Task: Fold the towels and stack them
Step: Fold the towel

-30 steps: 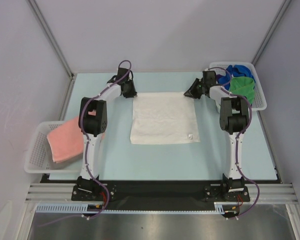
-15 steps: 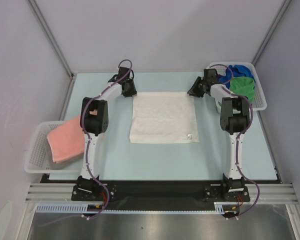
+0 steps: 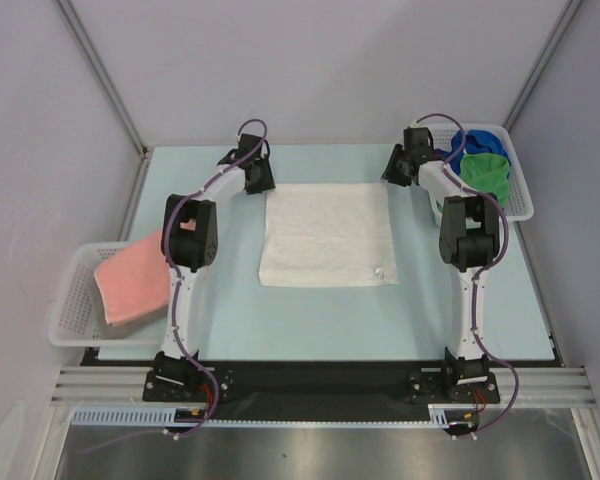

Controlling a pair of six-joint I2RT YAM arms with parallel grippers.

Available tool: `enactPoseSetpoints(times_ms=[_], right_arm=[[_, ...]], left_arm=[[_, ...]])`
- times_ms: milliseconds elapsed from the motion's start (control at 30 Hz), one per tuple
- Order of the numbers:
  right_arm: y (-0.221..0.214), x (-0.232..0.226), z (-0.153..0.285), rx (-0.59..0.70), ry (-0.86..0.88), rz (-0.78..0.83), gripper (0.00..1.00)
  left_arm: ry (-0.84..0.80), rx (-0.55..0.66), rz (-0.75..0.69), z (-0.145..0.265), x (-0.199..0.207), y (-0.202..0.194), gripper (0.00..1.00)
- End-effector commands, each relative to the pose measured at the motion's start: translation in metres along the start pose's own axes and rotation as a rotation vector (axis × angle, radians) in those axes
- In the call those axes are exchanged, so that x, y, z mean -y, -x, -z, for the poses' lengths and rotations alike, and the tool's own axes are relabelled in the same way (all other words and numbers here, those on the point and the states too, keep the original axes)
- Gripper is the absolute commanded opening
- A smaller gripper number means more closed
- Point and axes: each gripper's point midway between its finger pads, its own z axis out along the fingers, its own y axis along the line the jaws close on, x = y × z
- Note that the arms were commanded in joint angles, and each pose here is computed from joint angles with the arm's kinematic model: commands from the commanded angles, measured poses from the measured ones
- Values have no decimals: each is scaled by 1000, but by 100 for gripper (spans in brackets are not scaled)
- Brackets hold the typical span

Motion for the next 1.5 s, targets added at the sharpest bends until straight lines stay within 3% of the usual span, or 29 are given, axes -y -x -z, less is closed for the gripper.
enactPoseSetpoints(times_ms=[0, 367, 1000, 1467], right_arm=[[34, -17, 27, 89, -2, 56, 33], [21, -10, 26, 79, -23, 96, 43], [-3, -7, 6, 23, -47, 148, 45], [-17, 9, -7, 1, -174, 215, 45]], left_arm=[[0, 53, -38, 18, 5, 24, 46], [-15, 30, -61, 16, 4, 13, 51], [-74, -8, -47, -3, 11, -4, 48], [-90, -47, -53, -11, 14, -22, 41]])
